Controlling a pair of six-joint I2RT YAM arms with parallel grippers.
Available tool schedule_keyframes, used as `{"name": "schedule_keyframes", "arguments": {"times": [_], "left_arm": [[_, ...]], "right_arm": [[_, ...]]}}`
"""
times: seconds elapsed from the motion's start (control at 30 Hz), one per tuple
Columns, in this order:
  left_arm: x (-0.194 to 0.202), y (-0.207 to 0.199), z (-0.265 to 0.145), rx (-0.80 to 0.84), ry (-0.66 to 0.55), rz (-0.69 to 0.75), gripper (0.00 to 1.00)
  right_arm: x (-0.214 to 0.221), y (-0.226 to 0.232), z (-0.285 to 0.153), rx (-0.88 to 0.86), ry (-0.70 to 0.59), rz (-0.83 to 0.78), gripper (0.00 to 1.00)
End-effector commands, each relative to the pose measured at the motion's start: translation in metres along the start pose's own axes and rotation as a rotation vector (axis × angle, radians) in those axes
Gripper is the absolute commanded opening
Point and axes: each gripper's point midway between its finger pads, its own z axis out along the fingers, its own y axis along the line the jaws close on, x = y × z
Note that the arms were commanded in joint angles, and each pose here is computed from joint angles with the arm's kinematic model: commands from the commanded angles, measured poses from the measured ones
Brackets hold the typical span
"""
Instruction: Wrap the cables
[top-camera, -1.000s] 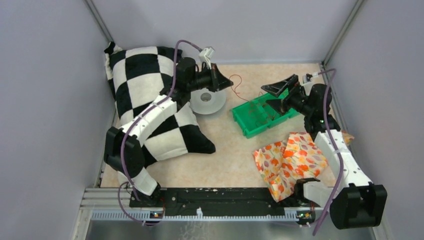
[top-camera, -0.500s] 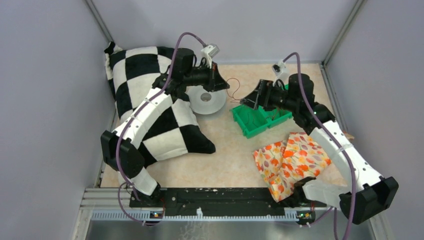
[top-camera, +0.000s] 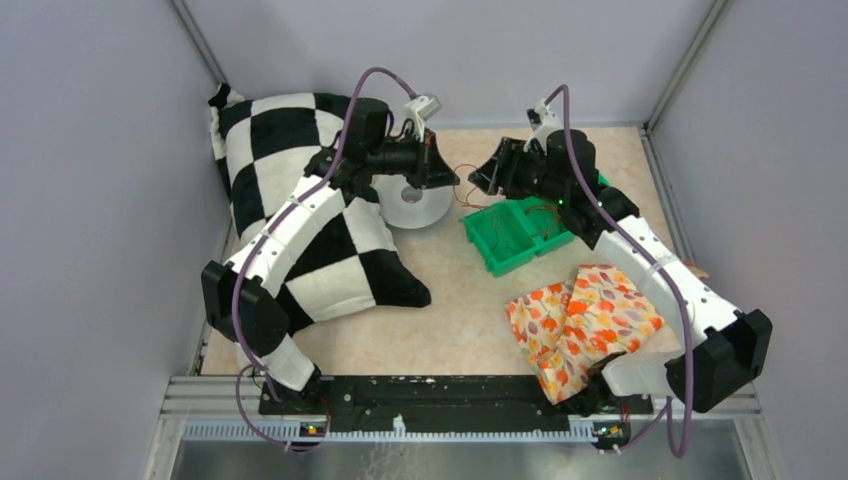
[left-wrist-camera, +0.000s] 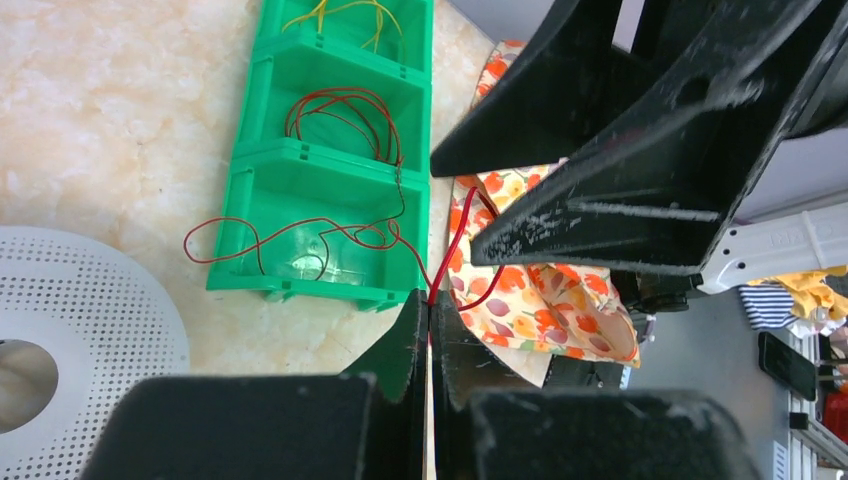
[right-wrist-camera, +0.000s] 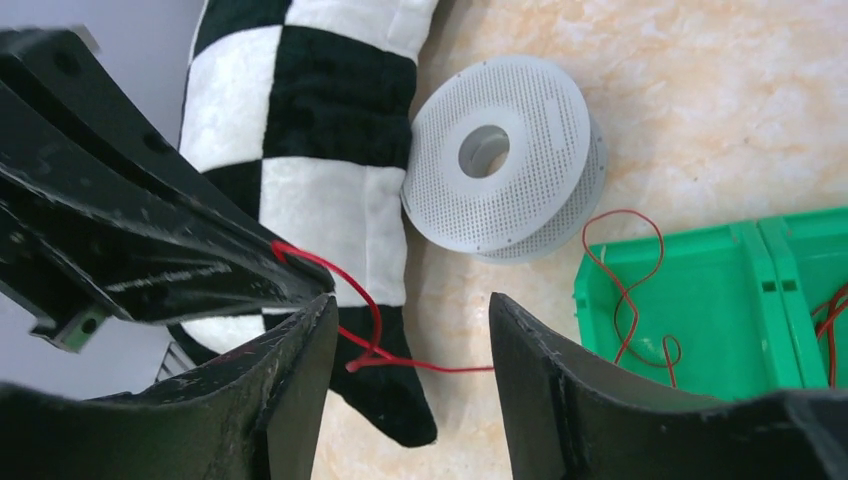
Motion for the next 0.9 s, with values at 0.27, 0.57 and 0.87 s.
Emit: {"name": "schedule_keyframes", "arguments": {"times": [0.27,0.57,0.87], "left_arm": [[-0.011,-0.032,-0.015,0.086,-0.011,0.085,0.0],[-0.005,0.006,-0.037,-0.124,0.031,0.116,0.58],[-0.004,0.132,-0.074,-0.521,-0.007,-0.135,0.81]], "right_arm": [[-0.026,0.03,0.008,-0.097,-0.034,-0.007,0.0],[-0.06,-0.059,-0.061,0.171,-0.198,0.043,0.0],[-0.064,-0.108,-0.109,0.312,-0.269,0.086,0.0]]}}
